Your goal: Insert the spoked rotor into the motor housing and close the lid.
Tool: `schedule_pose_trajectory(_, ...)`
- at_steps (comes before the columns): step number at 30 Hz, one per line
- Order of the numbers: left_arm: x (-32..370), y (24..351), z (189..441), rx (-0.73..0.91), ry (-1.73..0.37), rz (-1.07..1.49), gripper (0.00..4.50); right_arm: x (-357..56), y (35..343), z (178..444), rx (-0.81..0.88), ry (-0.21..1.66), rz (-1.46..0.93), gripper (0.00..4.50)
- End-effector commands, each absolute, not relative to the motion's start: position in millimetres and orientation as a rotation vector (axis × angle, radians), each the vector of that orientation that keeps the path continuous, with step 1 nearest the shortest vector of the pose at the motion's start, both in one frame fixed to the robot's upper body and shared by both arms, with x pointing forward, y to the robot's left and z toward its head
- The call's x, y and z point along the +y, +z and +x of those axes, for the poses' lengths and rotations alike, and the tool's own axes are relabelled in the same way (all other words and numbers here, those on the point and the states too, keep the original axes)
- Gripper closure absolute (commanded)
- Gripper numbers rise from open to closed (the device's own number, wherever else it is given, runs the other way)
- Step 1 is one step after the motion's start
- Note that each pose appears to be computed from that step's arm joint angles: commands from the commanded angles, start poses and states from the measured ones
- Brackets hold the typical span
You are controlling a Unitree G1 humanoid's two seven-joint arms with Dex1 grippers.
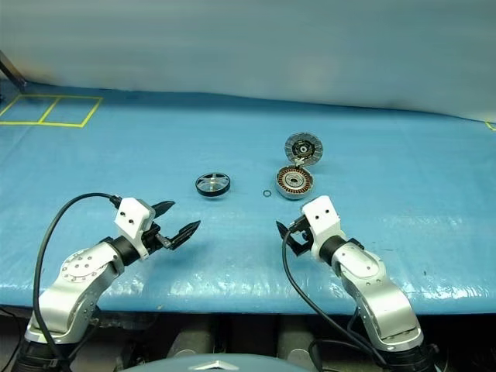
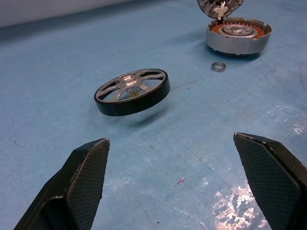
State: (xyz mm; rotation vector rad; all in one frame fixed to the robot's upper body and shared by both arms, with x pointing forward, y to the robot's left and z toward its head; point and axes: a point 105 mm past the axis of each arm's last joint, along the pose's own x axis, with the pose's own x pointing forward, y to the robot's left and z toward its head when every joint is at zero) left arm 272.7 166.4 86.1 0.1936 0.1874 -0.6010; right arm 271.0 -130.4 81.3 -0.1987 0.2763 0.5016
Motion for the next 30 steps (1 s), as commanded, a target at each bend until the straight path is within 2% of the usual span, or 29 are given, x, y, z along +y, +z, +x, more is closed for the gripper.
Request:
schedule_pose_trajectory(1, 170.9, 91.8, 273.1, 0.163, -0.585, 0.207, 0.00, -128.7, 87.6, 270.2, 0.266, 0.512, -0.166, 0.02)
schedule_pose_trajectory(9, 175.2, 91.8, 273.4, 0.161, -0.555, 0.193, 0.00, -126.2, 96.6, 273.1, 0.259, 0.529, -0.097, 0.02)
schedule_pose_trajectory(19, 178.7, 90.7, 273.5, 0.164, -0.537, 0.202, 0.00, -124.5, 96.9, 271.9, 0.268, 0.567, -0.143, 0.02)
schedule_pose_trajectory(30, 175.9, 87.7, 272.8, 0.171, -0.546, 0.207, 0.00, -126.1, 83.8, 267.8, 0.348, 0.600, -0.231, 0.02)
